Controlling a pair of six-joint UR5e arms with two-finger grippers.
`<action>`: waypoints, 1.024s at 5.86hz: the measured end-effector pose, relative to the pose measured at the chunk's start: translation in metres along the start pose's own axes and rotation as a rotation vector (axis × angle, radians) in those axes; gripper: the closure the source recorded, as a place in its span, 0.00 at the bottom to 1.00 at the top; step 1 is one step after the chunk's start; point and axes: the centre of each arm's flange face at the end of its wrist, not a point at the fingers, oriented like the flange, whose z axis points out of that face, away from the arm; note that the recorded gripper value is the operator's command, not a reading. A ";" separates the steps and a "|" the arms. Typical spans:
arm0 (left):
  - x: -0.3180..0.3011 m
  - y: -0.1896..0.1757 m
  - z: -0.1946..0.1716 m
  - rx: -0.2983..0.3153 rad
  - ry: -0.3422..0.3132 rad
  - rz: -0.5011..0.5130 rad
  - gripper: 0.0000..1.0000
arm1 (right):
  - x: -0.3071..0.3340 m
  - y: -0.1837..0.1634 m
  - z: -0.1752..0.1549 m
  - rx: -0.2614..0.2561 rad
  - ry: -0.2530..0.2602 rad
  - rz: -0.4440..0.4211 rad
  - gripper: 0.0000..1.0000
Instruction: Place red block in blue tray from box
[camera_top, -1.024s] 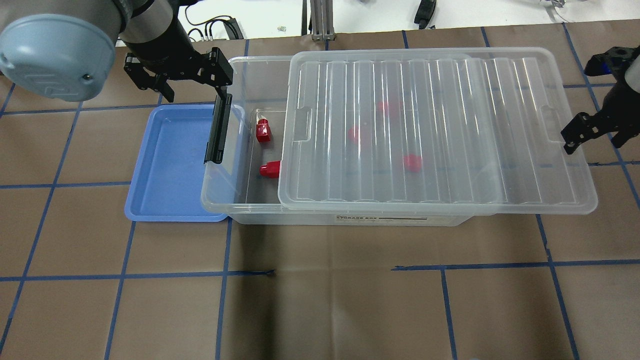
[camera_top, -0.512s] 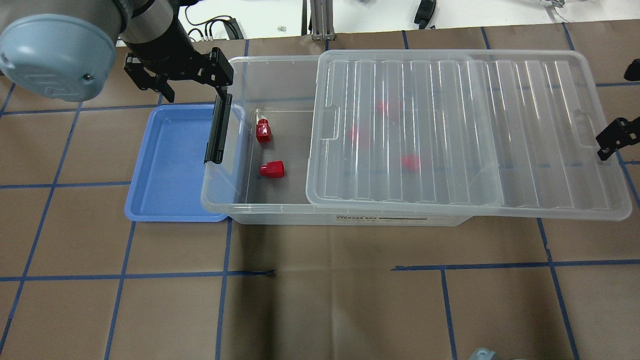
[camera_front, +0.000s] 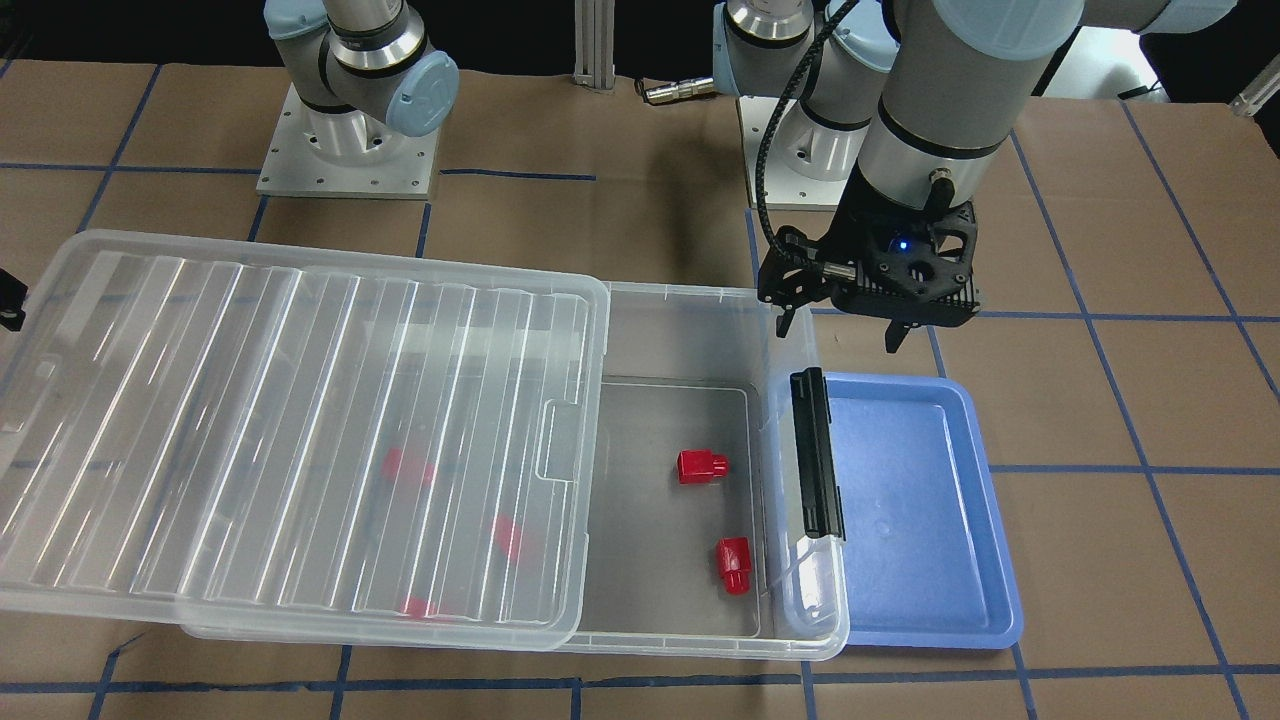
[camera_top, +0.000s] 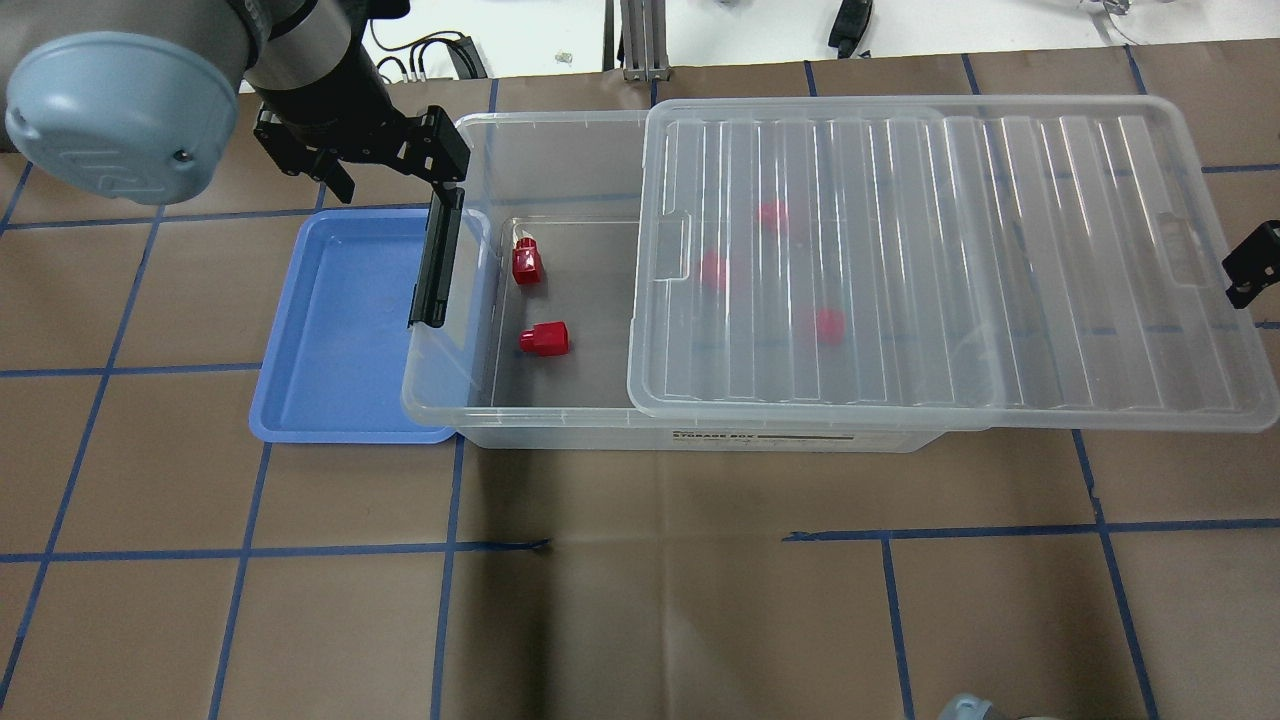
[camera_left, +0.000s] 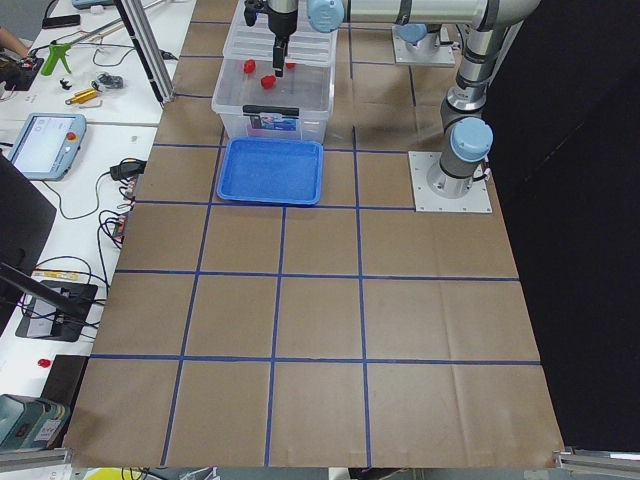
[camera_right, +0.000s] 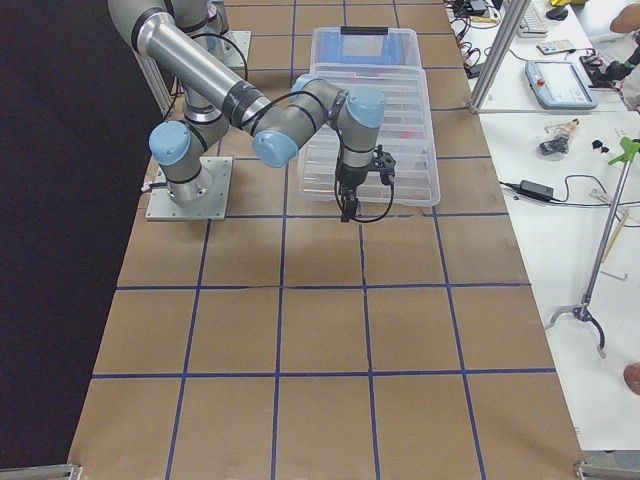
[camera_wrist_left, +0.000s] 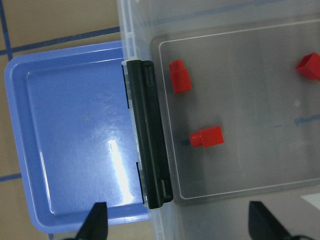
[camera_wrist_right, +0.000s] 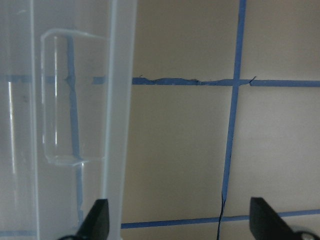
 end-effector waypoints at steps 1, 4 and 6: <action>0.000 -0.002 0.005 -0.002 0.022 0.175 0.02 | 0.000 -0.001 -0.034 0.012 -0.007 0.032 0.00; 0.000 -0.018 0.039 -0.013 0.092 0.740 0.02 | -0.113 -0.012 -0.160 0.038 -0.097 0.140 0.00; 0.005 -0.034 0.077 -0.031 0.123 1.019 0.03 | -0.219 -0.013 -0.196 0.052 -0.155 0.199 0.00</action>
